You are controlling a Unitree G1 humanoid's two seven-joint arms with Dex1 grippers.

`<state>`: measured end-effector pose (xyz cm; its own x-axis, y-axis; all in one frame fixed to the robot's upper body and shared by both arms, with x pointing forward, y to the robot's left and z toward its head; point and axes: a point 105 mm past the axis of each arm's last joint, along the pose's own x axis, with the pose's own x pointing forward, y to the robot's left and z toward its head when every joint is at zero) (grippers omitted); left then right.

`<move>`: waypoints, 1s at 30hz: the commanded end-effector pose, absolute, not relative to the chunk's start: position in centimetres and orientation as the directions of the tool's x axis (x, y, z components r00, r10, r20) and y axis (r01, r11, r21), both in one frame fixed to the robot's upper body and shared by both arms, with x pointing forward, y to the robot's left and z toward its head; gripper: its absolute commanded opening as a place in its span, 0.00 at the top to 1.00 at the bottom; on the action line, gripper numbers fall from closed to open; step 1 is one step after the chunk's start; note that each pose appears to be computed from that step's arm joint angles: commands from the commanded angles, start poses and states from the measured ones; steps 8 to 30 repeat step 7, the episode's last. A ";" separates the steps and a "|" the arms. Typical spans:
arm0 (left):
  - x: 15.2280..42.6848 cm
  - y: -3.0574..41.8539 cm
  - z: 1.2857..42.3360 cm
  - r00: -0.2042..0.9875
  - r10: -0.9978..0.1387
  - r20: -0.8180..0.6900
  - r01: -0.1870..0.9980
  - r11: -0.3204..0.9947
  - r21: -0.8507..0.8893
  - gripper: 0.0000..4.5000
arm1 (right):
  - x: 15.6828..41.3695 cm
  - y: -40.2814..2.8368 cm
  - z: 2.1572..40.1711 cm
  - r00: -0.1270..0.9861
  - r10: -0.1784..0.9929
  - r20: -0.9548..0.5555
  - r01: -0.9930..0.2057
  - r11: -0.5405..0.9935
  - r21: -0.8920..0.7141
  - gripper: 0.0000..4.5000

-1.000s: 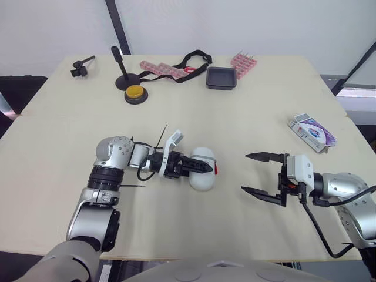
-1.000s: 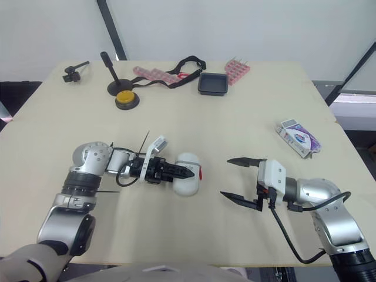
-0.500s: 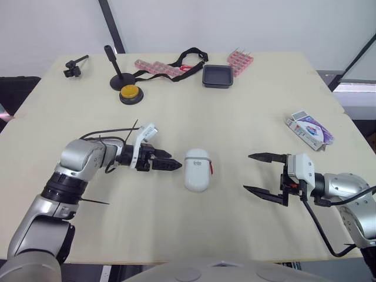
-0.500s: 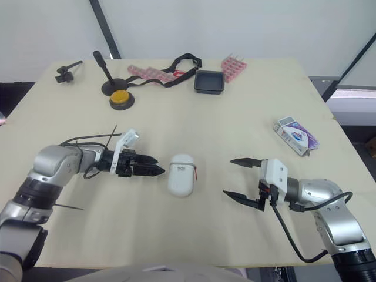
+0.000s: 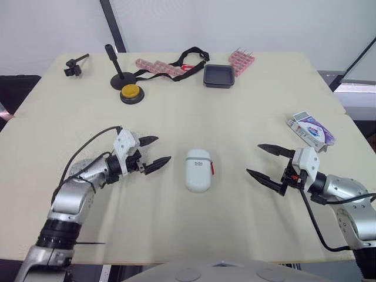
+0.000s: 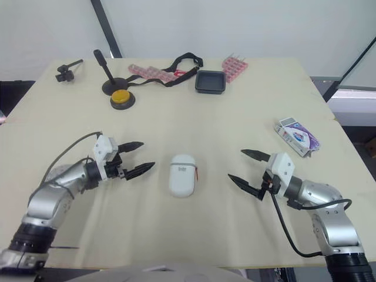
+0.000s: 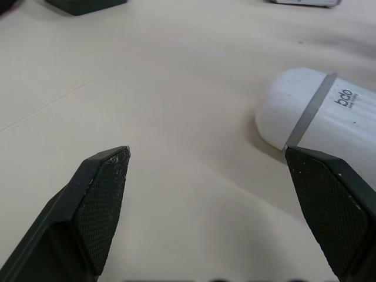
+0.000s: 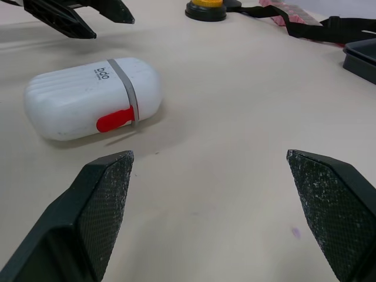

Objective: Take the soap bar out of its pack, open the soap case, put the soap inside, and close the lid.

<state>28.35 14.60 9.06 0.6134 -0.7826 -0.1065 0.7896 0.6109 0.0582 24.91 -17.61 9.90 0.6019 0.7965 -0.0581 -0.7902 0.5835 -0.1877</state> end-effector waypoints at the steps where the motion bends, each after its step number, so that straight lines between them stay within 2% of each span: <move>1: 27.3 14.5 9.4 0.651 -0.751 -0.109 0.759 0.643 0.106 0.01 | 24.7 -17.7 10.1 0.594 0.803 -0.045 -0.789 0.571 -0.224 0.00; 4: 27.0 14.6 8.8 0.661 -0.737 -0.137 0.749 0.660 0.059 0.01 | 24.7 -17.9 9.8 0.587 0.808 -0.052 -0.794 0.562 -0.234 0.00; 7: 27.2 14.9 9.3 0.670 -0.730 -0.133 0.742 0.662 0.102 0.01 | 24.7 -18.1 9.6 0.585 0.810 -0.052 -0.796 0.559 -0.232 0.00; 30: 27.2 14.9 9.3 0.670 -0.730 -0.133 0.742 0.662 0.102 0.01 | 24.7 -18.1 9.6 0.585 0.810 -0.052 -0.796 0.559 -0.232 0.00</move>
